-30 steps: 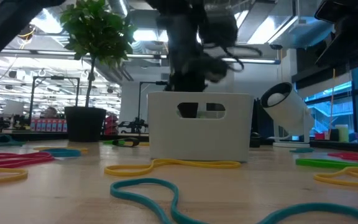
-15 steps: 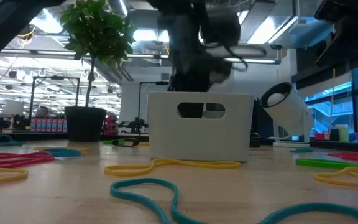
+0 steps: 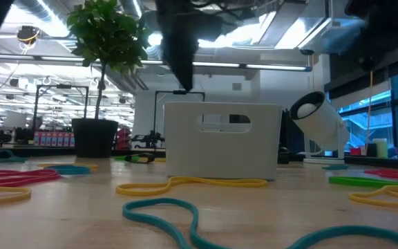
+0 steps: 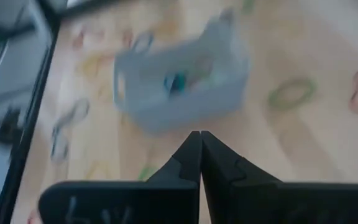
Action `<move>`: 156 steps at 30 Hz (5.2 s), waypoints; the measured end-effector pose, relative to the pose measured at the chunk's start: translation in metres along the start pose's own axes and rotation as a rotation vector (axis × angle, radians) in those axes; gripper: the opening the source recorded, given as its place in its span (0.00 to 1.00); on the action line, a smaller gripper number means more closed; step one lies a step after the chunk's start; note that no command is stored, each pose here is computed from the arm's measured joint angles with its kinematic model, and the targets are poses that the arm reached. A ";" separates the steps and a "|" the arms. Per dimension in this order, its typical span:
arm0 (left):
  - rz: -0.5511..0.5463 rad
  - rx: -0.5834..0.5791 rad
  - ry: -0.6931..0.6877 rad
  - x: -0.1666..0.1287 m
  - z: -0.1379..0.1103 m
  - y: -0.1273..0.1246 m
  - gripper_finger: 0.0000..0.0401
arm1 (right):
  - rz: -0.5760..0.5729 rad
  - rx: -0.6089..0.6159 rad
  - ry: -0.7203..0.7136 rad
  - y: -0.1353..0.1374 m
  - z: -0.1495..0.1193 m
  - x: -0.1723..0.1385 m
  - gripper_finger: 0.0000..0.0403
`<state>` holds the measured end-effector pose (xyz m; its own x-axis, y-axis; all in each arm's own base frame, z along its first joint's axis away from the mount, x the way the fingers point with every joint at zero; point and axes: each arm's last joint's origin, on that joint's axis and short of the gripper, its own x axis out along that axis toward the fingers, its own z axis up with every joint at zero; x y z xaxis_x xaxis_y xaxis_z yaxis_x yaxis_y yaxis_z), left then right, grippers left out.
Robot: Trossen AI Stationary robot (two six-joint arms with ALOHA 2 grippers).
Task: Pick and place rubber bands into bin
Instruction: Put the blue rubber band into the gray bin, then put the yellow rubber band into the gray bin
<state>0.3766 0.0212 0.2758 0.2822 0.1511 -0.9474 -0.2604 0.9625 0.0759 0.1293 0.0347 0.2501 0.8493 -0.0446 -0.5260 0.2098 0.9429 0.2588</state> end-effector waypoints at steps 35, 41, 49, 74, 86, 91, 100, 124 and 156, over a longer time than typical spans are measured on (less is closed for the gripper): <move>-0.099 -0.064 -0.271 -0.014 -0.217 0.042 0.00 | -1.112 1.071 0.329 -0.092 -0.012 0.106 0.33; -0.130 -0.041 -0.325 -0.019 -0.222 0.043 0.00 | -1.075 1.172 0.333 -0.102 -0.036 0.116 0.30; -0.136 -0.043 -0.359 -0.025 -0.224 0.044 0.00 | -1.099 1.185 0.330 -0.106 -0.053 0.114 0.10; -0.146 -0.074 -0.379 -0.026 -0.222 0.044 0.00 | -0.889 0.679 0.246 -0.011 0.090 0.098 0.00; -0.147 -0.052 -0.423 -0.027 -0.218 0.044 0.00 | -0.647 0.451 0.182 0.053 0.135 0.160 0.00; -0.147 -0.052 -0.424 -0.027 -0.218 0.044 0.01 | -0.633 0.391 0.311 0.064 0.118 0.206 0.00; -0.146 -0.053 -0.425 -0.027 -0.218 0.044 0.01 | -0.703 0.392 0.446 0.059 0.081 0.248 0.01; -0.138 -0.061 -0.466 -0.029 -0.215 0.044 0.00 | -0.642 0.406 0.514 0.057 0.088 0.242 0.29; 0.009 -0.307 -0.311 0.000 -0.186 0.027 0.23 | -0.533 0.376 0.254 0.020 0.003 0.065 0.01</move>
<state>0.1982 0.0053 0.2204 0.5310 0.2646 -0.8050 -0.5132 0.8564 -0.0570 0.1903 0.0497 0.2231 0.4540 -0.3477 -0.8204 0.7588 0.6335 0.1514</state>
